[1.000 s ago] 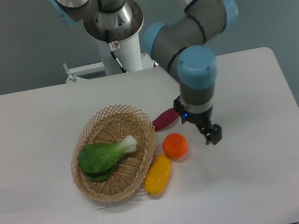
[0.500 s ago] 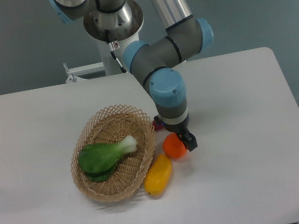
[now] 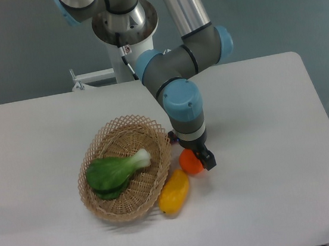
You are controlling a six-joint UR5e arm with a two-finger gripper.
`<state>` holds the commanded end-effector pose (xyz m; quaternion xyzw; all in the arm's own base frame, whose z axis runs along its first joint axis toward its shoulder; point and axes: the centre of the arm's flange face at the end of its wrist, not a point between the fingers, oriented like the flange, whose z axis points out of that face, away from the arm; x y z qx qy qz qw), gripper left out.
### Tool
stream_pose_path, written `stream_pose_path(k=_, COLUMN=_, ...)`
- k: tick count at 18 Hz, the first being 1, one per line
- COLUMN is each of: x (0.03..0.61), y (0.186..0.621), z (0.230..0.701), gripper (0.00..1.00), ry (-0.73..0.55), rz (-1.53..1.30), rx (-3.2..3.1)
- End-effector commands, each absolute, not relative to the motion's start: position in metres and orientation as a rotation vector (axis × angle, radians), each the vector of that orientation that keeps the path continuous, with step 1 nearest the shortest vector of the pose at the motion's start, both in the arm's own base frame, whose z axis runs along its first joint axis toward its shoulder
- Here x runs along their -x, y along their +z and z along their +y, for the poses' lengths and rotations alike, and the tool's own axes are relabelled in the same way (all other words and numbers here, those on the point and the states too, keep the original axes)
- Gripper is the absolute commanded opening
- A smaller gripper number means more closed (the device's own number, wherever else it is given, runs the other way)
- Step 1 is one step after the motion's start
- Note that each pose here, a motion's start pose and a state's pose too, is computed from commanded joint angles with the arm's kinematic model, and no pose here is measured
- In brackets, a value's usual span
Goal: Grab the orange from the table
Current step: 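Close the gripper around the orange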
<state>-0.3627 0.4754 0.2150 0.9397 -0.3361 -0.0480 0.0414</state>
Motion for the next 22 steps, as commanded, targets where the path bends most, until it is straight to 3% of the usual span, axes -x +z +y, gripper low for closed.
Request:
stream_pose_path(k=12, x=0.360, y=0.199, z=0.480, gripper=0.99, ry=-0.165, rz=-1.001, rx=-2.892)
stream_pose_path(k=16, x=0.359, y=0.196, z=0.480, gripper=0.86, ry=-0.158, rz=-1.002, rx=-2.887)
stream_pose_path(k=20, x=0.360, y=0.196, z=0.480, gripper=0.81, ry=-0.161, rz=-1.006, rx=-2.879)
stream_pose_path(k=22, x=0.359, y=0.198, z=0.479, gripper=0.74, ry=-0.164, rz=-1.001, rx=-2.879)
